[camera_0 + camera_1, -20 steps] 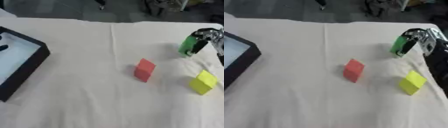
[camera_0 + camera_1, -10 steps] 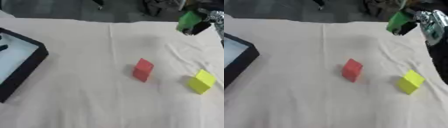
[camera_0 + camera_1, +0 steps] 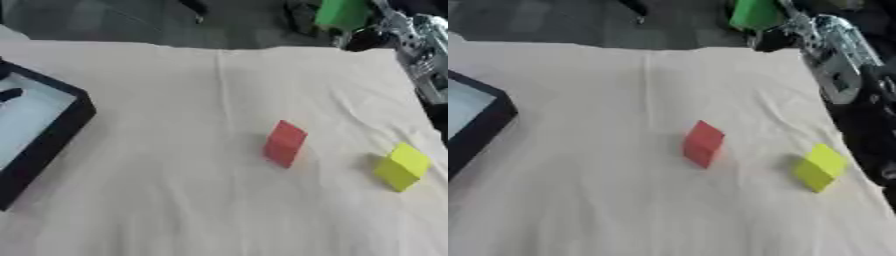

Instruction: Pick up the objects with one hand, pass them to the other hand, and then place them into the box on the other side of the table.

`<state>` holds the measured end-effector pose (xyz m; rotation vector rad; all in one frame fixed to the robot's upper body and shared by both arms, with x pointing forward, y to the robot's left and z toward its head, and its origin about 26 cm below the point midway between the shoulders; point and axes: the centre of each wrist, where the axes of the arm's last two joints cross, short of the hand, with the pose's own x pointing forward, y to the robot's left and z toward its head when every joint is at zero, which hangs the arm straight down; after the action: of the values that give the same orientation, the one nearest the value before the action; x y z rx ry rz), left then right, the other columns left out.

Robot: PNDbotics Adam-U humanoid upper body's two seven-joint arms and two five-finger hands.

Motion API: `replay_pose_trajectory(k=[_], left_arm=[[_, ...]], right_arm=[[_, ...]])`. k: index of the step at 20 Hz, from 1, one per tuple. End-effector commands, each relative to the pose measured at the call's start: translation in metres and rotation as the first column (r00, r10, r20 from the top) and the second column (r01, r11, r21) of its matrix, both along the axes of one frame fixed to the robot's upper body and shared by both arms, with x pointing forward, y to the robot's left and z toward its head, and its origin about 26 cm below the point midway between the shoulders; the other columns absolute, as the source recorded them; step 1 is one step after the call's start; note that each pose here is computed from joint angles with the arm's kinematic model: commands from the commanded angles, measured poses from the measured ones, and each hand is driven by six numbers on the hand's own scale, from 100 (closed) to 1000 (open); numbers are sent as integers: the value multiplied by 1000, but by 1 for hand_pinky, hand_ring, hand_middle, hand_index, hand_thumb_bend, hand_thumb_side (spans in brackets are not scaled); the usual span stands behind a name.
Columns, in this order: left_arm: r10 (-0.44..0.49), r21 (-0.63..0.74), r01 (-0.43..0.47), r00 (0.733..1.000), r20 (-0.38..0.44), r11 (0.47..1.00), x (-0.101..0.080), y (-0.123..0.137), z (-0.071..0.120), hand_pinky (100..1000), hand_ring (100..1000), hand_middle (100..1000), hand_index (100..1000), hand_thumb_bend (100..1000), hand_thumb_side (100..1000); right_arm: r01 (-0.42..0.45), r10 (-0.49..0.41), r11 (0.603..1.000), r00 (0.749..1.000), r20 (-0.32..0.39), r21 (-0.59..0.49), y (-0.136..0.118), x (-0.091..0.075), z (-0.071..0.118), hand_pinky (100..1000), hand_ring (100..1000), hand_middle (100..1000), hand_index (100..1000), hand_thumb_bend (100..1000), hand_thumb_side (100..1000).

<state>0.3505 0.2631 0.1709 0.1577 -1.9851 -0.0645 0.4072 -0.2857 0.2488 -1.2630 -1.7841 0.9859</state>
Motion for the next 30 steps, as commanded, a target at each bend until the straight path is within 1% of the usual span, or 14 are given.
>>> replay_pose_trajectory(k=[1, 4, 7, 10, 13, 16, 17, 18, 20, 22, 24, 27, 29, 30], left_arm=[[-35, 64, 33, 999, 35, 997, -5, -9, 20, 764, 875, 833, 817, 190, 681], [-59, 122, 58, 998, 5, 991, -9, -18, 27, 767, 880, 839, 819, 190, 673], [-85, 195, 90, 996, -37, 977, -14, -29, 34, 774, 886, 846, 823, 178, 673], [-127, 282, 143, 989, -76, 949, -20, -40, 41, 780, 891, 854, 833, 177, 667], [-159, 371, 187, 982, -106, 910, -26, -51, 49, 786, 898, 860, 840, 175, 655], [-172, 442, 212, 977, -130, 872, -30, -63, 55, 795, 902, 864, 844, 202, 635], [-177, 459, 221, 975, -138, 860, -30, -67, 56, 797, 903, 866, 846, 211, 635], [-186, 471, 234, 971, -148, 850, -30, -71, 57, 799, 906, 869, 848, 221, 632], [-192, 506, 246, 969, -157, 826, -30, -78, 59, 806, 910, 873, 852, 245, 605], [-187, 537, 245, 969, -160, 807, -30, -85, 60, 809, 912, 875, 852, 260, 586], [-182, 558, 245, 969, -166, 793, -29, -91, 60, 814, 917, 880, 856, 298, 550], [-171, 578, 240, 970, -172, 780, -27, -98, 60, 826, 926, 883, 853, 385, 510], [-153, 585, 226, 973, -172, 779, -26, -101, 60, 842, 932, 880, 849, 432, 492], [-146, 589, 221, 974, -174, 777, -26, -102, 59, 878, 946, 883, 860, 468, 499]], right_arm=[[-47, 48, 999, 991, 128, -14, 19, -7, 3, 792, 673, 534, 679, 100, 100], [-100, 105, 994, 974, 200, -38, 32, -10, -6, 788, 670, 534, 677, 100, 100], [-147, 161, 986, 953, 256, -75, 43, -11, -10, 781, 667, 534, 675, 100, 100], [-192, 215, 976, 928, 305, -103, 55, -14, -12, 778, 661, 532, 673, 100, 100], [-236, 263, 964, 907, 329, -120, 68, -18, -16, 776, 659, 533, 673, 111, 100], [-292, 327, 944, 894, 307, -157, 81, -20, -22, 775, 660, 535, 674, 108, 100], [-312, 349, 935, 890, 292, -167, 86, -20, -24, 774, 660, 533, 675, 235, 100], [-330, 369, 927, 887, 278, -176, 90, -20, -27, 773, 659, 534, 674, 109, 100], [-366, 407, 910, 877, 256, -195, 99, -20, -32, 764, 652, 532, 672, 117, 100], [-401, 448, 890, 860, 245, -218, 107, -20, -36, 759, 648, 531, 670, 133, 100], [-432, 486, 867, 842, 235, -246, 115, -20, -40, 753, 647, 531, 670, 138, 100], [-464, 522, 845, 822, 227, -267, 125, -20, -44, 750, 646, 531, 669, 138, 100], [-474, 534, 838, 814, 227, -272, 129, -20, -47, 749, 644, 530, 668, 137, 100], [-478, 539, 835, 811, 228, -274, 131, -20, -48, 749, 643, 529, 667, 135, 100]])
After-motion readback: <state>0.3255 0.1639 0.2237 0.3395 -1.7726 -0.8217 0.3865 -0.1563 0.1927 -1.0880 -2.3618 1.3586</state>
